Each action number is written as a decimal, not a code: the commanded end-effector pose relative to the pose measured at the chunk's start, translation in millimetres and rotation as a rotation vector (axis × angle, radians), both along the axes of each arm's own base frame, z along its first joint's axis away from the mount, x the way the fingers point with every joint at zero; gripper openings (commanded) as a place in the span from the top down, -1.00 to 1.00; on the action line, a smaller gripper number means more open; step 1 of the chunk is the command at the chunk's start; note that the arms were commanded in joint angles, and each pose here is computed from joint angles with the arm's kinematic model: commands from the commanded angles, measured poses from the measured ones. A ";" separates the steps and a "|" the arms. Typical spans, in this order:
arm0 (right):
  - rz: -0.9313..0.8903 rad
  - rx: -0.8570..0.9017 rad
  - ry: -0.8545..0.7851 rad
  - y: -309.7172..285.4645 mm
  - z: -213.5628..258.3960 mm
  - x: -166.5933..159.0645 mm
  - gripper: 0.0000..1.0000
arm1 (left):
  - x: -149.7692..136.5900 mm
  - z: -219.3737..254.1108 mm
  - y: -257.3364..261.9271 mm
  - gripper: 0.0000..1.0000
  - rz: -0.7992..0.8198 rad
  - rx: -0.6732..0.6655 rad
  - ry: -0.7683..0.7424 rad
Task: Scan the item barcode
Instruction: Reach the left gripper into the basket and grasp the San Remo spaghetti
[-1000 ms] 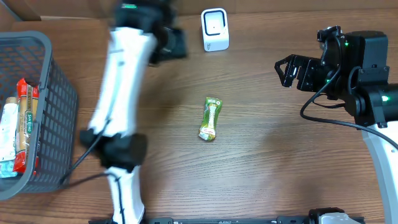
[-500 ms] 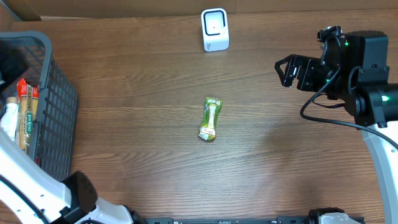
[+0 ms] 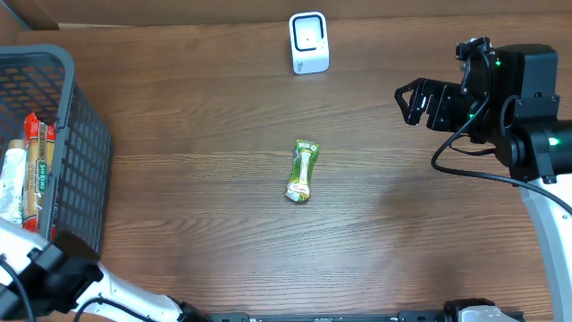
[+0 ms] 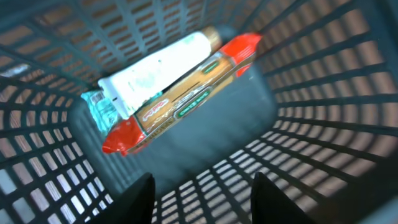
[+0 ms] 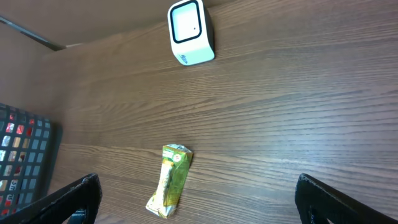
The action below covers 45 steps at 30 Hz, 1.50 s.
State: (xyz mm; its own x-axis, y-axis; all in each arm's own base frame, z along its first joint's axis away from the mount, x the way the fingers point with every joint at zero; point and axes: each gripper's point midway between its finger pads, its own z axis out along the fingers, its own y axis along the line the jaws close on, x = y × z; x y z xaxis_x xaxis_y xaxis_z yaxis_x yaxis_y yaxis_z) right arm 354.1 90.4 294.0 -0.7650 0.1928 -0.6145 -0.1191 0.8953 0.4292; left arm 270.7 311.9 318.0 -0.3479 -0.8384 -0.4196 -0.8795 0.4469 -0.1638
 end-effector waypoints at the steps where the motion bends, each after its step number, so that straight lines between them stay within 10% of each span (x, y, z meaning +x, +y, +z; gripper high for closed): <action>1: -0.014 -0.016 -0.038 -2.4 12.2 3.5 -1.00 | -1.8 -38.6 10.0 0.21 -0.006 -0.058 0.107; 21: -0.032 -0.033 -0.035 -6.4 10.2 4.2 -1.00 | 31.1 -188.4 48.4 0.13 -0.292 -0.013 0.203; 45: -0.032 -0.033 -0.035 -6.4 10.2 4.2 -1.00 | 56.8 -250.4 48.3 -0.16 -0.468 0.010 0.251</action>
